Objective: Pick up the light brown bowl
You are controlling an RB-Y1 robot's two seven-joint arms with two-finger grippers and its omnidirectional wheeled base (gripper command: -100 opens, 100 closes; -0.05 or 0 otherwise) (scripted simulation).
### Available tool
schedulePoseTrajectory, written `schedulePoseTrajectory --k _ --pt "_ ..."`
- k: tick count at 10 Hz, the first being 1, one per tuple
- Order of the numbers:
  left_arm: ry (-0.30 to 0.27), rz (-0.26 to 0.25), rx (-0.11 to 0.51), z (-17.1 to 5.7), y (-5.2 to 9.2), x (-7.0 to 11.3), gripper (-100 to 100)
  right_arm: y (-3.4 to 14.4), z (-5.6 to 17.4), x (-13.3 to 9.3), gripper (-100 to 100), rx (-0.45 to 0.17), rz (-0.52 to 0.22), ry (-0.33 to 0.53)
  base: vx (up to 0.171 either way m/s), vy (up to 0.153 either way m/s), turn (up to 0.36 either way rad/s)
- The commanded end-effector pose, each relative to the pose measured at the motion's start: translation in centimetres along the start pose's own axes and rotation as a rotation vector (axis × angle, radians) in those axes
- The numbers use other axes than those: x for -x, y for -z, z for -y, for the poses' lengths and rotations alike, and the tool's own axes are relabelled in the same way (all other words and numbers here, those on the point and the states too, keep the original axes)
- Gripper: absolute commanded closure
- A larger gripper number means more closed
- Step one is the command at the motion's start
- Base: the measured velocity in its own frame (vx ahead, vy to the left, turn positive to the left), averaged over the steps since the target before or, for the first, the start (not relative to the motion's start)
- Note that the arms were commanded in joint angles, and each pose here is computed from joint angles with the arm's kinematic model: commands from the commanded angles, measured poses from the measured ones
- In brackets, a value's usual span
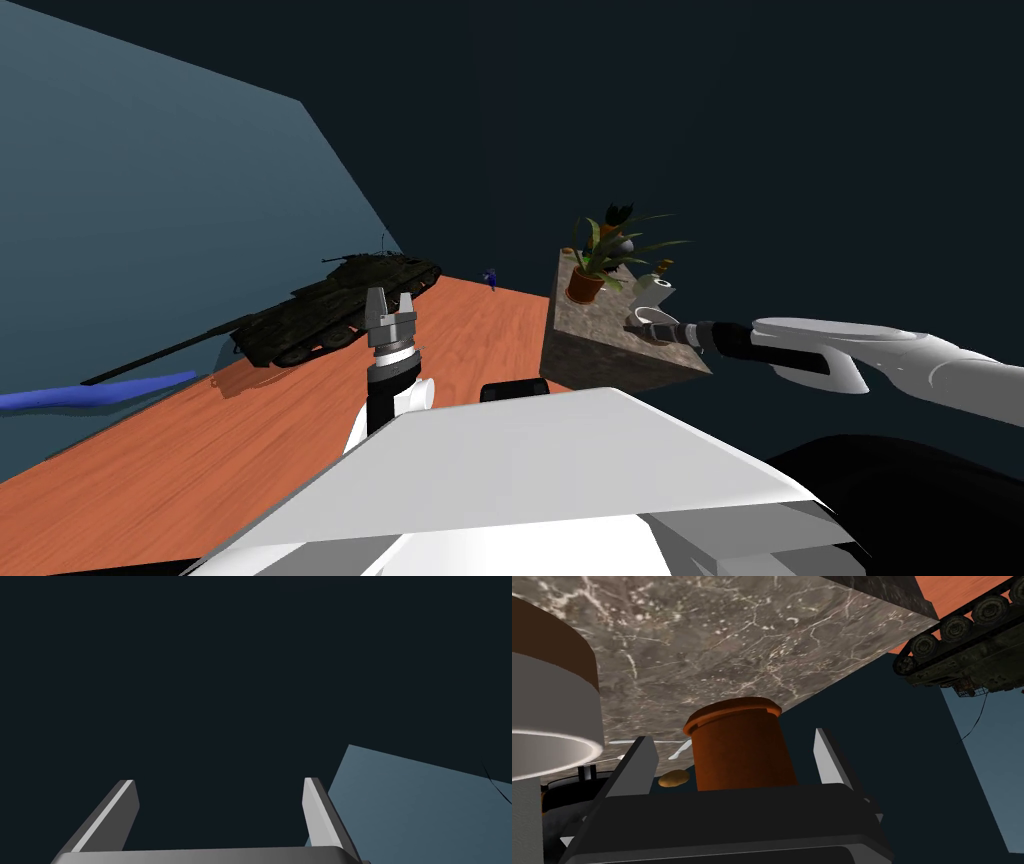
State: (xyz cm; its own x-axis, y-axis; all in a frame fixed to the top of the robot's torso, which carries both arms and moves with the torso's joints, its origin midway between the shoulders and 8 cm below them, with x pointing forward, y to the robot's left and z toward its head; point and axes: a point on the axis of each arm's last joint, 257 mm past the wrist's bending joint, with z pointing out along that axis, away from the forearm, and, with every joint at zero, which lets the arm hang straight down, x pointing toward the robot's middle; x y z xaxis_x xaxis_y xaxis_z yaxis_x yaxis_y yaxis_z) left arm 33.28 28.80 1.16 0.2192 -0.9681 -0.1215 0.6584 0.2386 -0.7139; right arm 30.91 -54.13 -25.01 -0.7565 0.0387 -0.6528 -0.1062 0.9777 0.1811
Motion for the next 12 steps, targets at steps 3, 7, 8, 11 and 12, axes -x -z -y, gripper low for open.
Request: schedulePoseTrajectory --k 3,7,8,11,12 --pt "0.000 0.000 0.000 0.0 0.0 0.0 0 0.8 1.5 -0.5 -100 -0.035 -0.082 0.053 0.018 -0.005 0.091" --pt "0.000 0.000 0.000 0.0 0.0 0.0 0 2.6 4.1 -2.2 -100 -0.093 -0.224 0.114 0.021 -0.017 0.109" --pt "0.000 0.000 0.000 0.0 0.0 0.0 0 2.6 4.1 -2.1 -100 -0.093 -0.225 0.116 0.010 -0.017 0.048" --pt "0.000 0.000 0.000 0.0 0.0 0.0 0 3.2 4.8 -2.8 -100 -0.110 -0.268 0.131 0.003 -0.015 0.046" --pt "0.000 0.000 0.000 0.0 0.0 0.0 0 3.8 5.5 -3.4 -100 -0.125 -0.308 0.143 0.004 -0.024 0.066"
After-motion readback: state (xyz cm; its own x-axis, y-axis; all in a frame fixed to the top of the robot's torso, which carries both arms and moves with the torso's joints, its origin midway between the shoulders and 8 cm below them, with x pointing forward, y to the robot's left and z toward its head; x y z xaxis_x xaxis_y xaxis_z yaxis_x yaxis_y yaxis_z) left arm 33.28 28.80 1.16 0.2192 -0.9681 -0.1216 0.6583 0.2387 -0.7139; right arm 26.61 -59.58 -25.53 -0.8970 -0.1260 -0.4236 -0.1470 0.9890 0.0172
